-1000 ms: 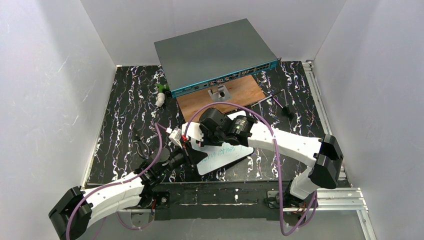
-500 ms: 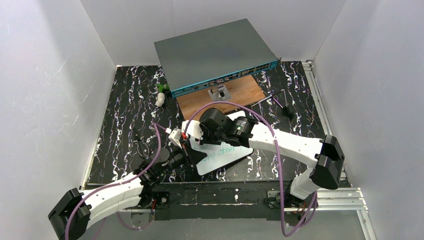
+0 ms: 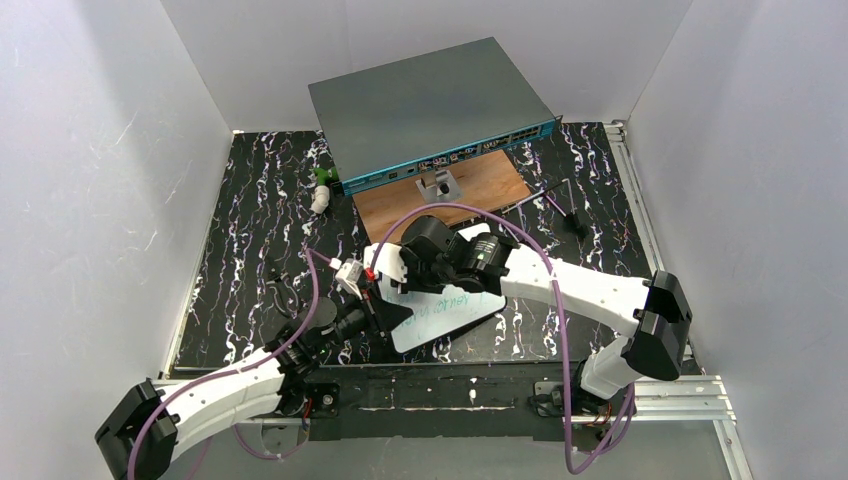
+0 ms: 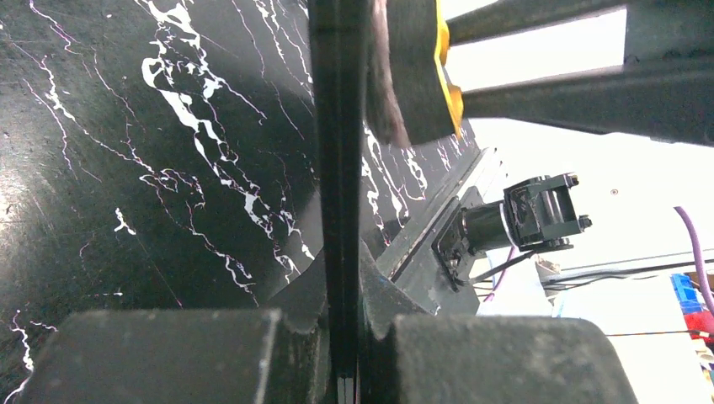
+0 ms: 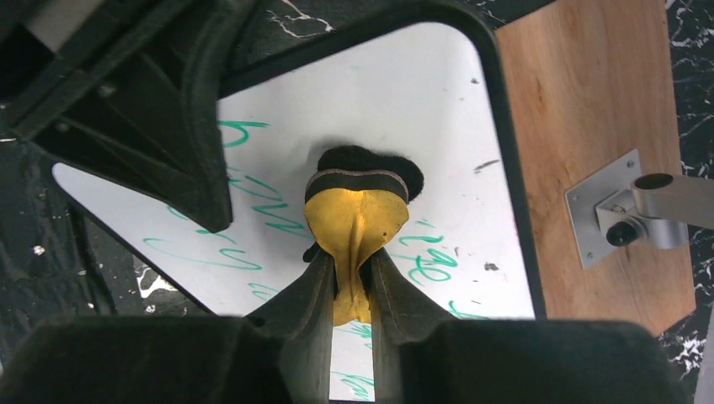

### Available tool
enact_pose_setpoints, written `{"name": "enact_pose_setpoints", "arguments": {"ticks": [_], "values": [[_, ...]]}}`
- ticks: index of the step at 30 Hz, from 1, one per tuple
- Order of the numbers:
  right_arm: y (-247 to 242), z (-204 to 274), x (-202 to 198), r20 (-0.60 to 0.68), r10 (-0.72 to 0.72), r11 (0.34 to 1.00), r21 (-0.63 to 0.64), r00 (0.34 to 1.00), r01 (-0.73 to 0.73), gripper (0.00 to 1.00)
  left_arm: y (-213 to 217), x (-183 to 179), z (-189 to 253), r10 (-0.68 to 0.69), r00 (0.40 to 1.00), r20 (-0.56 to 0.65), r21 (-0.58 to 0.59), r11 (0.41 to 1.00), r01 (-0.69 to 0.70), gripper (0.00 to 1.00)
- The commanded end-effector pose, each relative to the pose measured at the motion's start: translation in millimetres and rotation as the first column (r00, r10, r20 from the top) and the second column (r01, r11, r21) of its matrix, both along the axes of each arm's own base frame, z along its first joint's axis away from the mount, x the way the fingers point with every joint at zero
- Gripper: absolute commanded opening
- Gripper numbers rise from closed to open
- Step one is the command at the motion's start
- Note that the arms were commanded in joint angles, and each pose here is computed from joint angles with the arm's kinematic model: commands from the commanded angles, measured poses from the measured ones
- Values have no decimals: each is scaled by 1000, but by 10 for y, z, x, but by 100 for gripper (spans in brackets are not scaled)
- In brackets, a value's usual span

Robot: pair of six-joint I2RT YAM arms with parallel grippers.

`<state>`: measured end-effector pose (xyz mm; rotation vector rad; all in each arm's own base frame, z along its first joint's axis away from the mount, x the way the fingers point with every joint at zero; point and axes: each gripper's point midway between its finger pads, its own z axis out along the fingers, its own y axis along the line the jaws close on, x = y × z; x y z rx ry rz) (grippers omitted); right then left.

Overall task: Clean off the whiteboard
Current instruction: Erase the whiteboard at the center of the board.

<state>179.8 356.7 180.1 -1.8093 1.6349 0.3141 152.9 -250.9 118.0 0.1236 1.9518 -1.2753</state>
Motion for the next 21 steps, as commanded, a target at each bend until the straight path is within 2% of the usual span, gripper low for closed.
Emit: {"name": "enact_pose_setpoints", "arguments": {"ticks": [1, 8, 14, 21], "values": [[31, 197, 135, 54, -55, 997, 62, 997, 51, 1, 18, -80, -72, -32, 999, 7, 26, 999, 32, 0], [-36, 224, 232, 111, -78, 997, 39, 991, 74, 1, 33, -80, -104, -36, 999, 6, 61, 997, 36, 0], [14, 91, -214, -59, 92, 995, 29, 994, -90, 1, 33, -80, -99, -38, 999, 11, 61, 997, 37, 0], [-6, 289, 217, 52, -88, 994, 76, 995, 84, 1, 38, -79, -90, -34, 999, 14, 53, 998, 33, 0]]}}
